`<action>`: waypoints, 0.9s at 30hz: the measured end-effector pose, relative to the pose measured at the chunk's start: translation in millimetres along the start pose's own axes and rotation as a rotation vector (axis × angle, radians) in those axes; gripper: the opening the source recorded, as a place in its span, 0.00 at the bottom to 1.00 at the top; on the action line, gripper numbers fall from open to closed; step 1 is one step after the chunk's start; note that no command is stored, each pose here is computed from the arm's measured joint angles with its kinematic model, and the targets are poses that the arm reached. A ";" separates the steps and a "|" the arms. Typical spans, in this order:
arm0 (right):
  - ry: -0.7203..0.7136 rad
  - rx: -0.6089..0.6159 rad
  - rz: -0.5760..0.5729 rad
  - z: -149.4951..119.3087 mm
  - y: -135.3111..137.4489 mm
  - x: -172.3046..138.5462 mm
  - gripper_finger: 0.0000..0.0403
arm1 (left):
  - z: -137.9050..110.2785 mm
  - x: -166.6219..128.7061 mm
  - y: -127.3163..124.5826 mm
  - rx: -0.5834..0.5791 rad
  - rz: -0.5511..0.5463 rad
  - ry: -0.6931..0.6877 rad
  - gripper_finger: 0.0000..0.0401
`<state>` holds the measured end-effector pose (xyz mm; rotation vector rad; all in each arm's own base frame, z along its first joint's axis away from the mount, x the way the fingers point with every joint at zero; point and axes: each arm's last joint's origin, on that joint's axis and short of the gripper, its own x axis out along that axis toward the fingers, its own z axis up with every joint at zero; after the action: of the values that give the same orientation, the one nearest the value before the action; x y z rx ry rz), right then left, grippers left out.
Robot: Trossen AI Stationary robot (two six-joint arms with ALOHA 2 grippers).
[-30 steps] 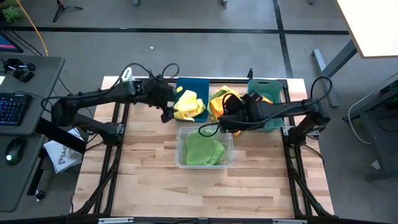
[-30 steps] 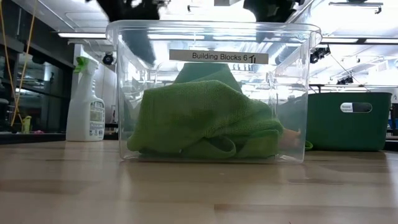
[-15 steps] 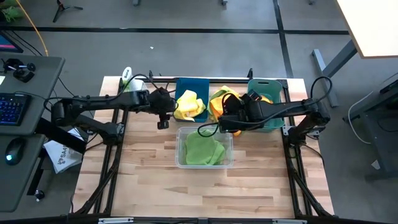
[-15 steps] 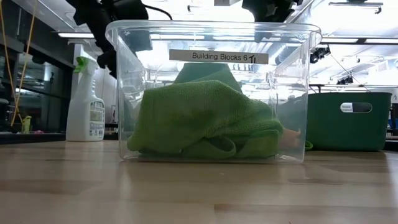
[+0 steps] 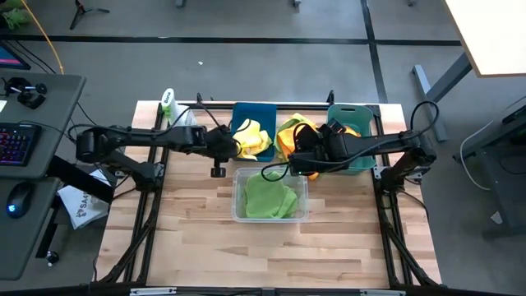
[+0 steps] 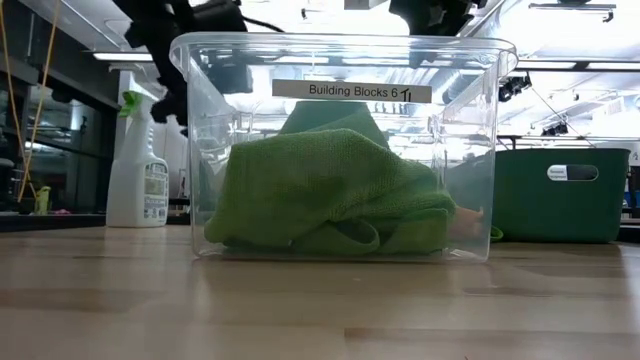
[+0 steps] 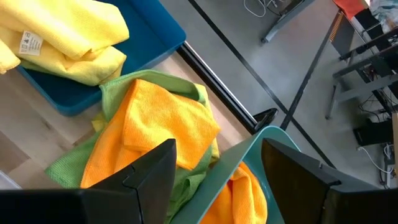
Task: Sort microfiber towel by color & place in baskets
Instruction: Put the bottom yellow towel into the blue bin
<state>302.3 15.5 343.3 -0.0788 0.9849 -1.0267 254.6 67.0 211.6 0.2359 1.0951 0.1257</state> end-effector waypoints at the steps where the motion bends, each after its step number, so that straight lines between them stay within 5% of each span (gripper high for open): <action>1: 0.000 0.000 0.000 0.0 0.0 0.0 0.58 | 0.7 3.7 1.1 0.005 0.009 0.002 0.00; 16: -0.001 -0.017 0.000 0.0 0.1 0.0 0.58 | 13.9 48.1 46.6 0.013 0.212 -0.157 0.00; 27: -0.001 -0.025 0.000 0.1 0.0 -0.1 0.58 | -5.3 83.8 61.8 -0.037 0.194 -0.048 0.00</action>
<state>302.3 15.6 343.4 -0.0996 0.9974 -1.0139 288.9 145.7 152.4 0.3104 1.0201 0.3117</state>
